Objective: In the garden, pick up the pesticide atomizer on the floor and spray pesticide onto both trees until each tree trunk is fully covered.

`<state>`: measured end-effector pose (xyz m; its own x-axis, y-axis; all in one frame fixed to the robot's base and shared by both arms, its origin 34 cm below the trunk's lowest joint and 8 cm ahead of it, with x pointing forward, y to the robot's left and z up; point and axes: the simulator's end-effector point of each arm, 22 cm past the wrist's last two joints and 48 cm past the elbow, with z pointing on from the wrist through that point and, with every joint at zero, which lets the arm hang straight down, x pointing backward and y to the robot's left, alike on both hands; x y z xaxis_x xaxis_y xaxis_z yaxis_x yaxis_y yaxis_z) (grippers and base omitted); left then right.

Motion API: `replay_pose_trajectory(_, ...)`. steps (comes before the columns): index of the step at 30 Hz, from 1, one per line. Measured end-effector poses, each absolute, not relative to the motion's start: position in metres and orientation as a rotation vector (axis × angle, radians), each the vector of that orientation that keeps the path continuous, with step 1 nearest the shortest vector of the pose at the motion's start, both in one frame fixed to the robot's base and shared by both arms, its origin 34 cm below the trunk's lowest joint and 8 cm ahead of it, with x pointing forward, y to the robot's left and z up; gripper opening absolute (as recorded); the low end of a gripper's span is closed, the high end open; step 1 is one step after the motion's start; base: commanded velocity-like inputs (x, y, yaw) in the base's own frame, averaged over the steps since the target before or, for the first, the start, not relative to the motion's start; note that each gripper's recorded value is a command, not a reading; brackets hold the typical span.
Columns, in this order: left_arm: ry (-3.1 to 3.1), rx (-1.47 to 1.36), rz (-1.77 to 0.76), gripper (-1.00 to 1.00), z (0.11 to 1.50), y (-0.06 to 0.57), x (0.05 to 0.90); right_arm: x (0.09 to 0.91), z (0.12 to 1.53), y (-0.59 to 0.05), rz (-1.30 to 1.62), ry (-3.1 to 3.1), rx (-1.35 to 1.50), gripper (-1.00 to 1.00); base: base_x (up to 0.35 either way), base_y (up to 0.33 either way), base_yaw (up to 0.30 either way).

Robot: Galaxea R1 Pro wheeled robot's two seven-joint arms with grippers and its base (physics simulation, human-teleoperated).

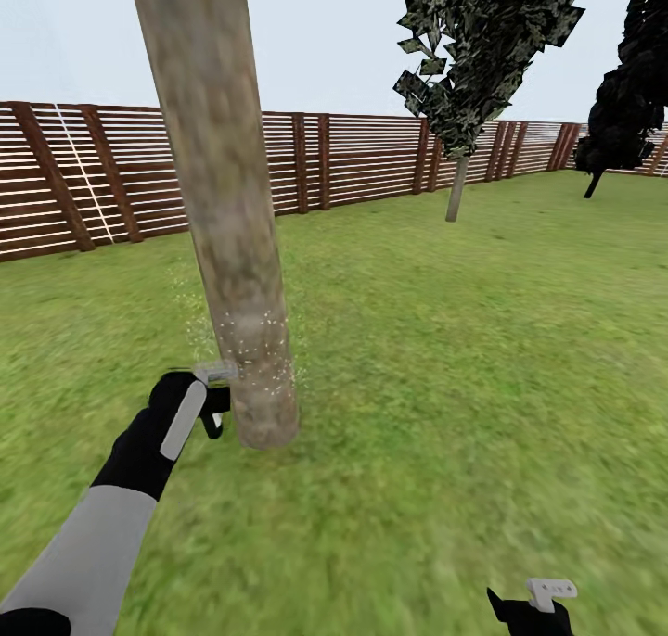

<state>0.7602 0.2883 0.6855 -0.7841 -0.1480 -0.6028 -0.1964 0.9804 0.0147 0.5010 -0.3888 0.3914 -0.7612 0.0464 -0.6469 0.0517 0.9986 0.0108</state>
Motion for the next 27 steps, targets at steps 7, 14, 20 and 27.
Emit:
replay_pose_trajectory(7, 2.612, -0.051, 0.168, -1.0, 0.578, 0.248, 0.684, 0.501, 0.391, -0.388, -0.008, 2.438, 0.068, 1.0, -0.218, 0.0, 0.0)
replay_pose_trajectory(14, 2.553, 0.422, 0.122, -1.0, 0.481, 0.17, 0.63, 0.5, 0.391, -0.387, -0.004, 2.441, 0.062, 1.0, -0.326, 0.0, 0.0)
replay_pose_trajectory(20, 2.411, 0.905, -0.312, -1.0, 0.442, 0.121, 0.579, 0.518, 0.389, -0.295, 0.098, 2.42, -0.291, 1.0, -0.192, 0.0, 0.0)
replay_pose_trajectory(27, 2.34, 1.057, -0.595, -1.0, 0.429, 0.103, 0.53, 0.558, 0.465, -0.138, 0.565, 2.13, -0.9, 1.0, -0.004, 0.0, 0.0)
